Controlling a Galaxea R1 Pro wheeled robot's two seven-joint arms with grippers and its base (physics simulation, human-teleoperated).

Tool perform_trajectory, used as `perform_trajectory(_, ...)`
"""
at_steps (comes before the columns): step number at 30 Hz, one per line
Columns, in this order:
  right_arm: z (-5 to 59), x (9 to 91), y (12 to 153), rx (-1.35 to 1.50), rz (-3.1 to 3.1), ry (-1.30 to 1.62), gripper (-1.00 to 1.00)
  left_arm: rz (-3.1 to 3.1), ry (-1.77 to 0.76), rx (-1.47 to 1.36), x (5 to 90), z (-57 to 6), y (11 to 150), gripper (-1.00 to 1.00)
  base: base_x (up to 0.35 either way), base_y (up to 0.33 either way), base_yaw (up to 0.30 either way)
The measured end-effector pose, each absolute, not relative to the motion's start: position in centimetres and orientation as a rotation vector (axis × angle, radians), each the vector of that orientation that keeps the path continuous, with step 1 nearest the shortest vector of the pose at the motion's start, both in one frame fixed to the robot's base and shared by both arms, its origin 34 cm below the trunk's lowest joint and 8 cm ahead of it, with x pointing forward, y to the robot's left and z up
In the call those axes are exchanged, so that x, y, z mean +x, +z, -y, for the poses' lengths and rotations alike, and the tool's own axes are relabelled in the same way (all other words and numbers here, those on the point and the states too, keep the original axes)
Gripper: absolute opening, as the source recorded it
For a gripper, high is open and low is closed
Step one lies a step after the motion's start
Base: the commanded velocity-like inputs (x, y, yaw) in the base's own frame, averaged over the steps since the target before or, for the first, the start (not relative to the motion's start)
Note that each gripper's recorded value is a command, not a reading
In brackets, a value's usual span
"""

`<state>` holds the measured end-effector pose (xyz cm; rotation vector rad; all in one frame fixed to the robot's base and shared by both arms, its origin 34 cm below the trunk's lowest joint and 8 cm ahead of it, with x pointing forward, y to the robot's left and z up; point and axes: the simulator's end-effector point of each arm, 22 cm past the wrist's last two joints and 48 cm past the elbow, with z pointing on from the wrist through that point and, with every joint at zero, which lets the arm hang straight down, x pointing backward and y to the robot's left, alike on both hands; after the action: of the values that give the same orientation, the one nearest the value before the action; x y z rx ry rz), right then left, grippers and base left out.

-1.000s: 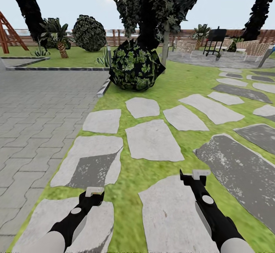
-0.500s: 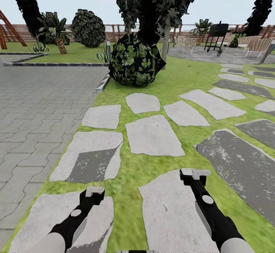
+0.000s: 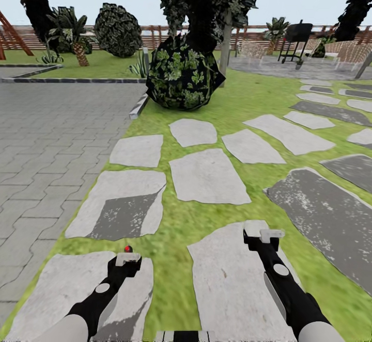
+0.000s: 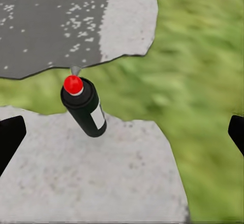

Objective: Pick up the pesticide atomizer in the garden and spray insectifuge to fully cover both potted plants in the garden.

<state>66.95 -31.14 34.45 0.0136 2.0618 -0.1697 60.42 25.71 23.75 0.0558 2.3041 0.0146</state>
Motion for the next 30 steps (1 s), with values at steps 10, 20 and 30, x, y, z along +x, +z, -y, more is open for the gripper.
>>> perform_trajectory(10,31.1,65.9,31.0,0.009,-2.119,-0.172,1.0,-2.356,0.019,0.055,58.8,-26.0,20.8,1.0,0.0,0.0,0.0)
perform_trajectory(20,31.1,64.7,27.7,0.004,-2.175,-0.174,1.0,-2.41,0.024,0.054,57.2,-26.4,17.9,1.0,0.0,0.0,0.067)
perform_trajectory(30,31.1,63.5,25.0,0.0,-2.222,-0.175,1.0,-2.453,0.024,0.055,55.7,-26.5,15.7,1.0,0.0,0.0,0.152)
